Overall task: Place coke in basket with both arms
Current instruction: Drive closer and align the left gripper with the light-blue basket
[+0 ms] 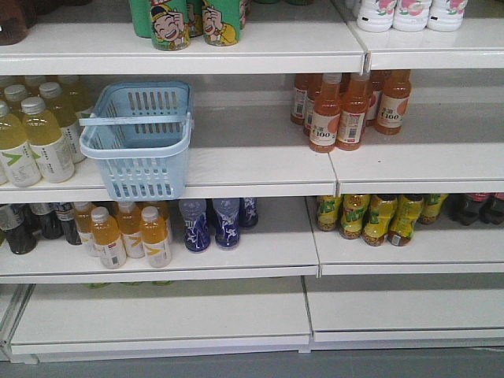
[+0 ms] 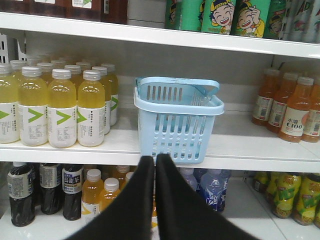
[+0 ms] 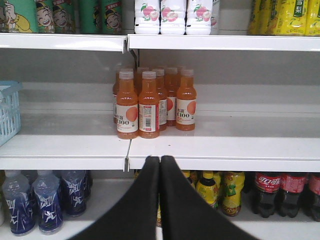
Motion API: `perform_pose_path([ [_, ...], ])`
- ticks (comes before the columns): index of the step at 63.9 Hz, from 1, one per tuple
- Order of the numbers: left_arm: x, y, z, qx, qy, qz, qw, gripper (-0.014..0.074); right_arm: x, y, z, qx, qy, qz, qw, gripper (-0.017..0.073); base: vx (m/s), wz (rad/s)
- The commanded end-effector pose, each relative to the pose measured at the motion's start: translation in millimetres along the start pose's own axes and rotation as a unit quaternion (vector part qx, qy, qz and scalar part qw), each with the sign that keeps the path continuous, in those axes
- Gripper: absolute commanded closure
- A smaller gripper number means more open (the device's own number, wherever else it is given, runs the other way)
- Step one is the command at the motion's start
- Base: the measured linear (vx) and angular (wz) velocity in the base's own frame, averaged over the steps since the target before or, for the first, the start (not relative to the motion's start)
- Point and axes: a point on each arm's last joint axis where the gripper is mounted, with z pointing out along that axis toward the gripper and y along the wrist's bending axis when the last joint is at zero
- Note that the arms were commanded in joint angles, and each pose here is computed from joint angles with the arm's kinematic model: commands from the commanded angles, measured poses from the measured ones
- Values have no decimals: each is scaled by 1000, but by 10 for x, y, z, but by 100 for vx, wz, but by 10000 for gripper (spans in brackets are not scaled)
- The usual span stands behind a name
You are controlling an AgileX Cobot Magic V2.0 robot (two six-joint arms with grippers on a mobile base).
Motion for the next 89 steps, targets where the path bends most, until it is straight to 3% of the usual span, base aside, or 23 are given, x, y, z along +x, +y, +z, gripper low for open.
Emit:
perform_pose_path([
  [1,-169,-31,-34,10,-59,-7,998,600,-39,4,5,-2,-32,-5,999,569,4,0],
  [89,-169,-31,-34,10,-59,-7,998,600,-39,4,5,-2,-32,-5,999,569,4,0],
])
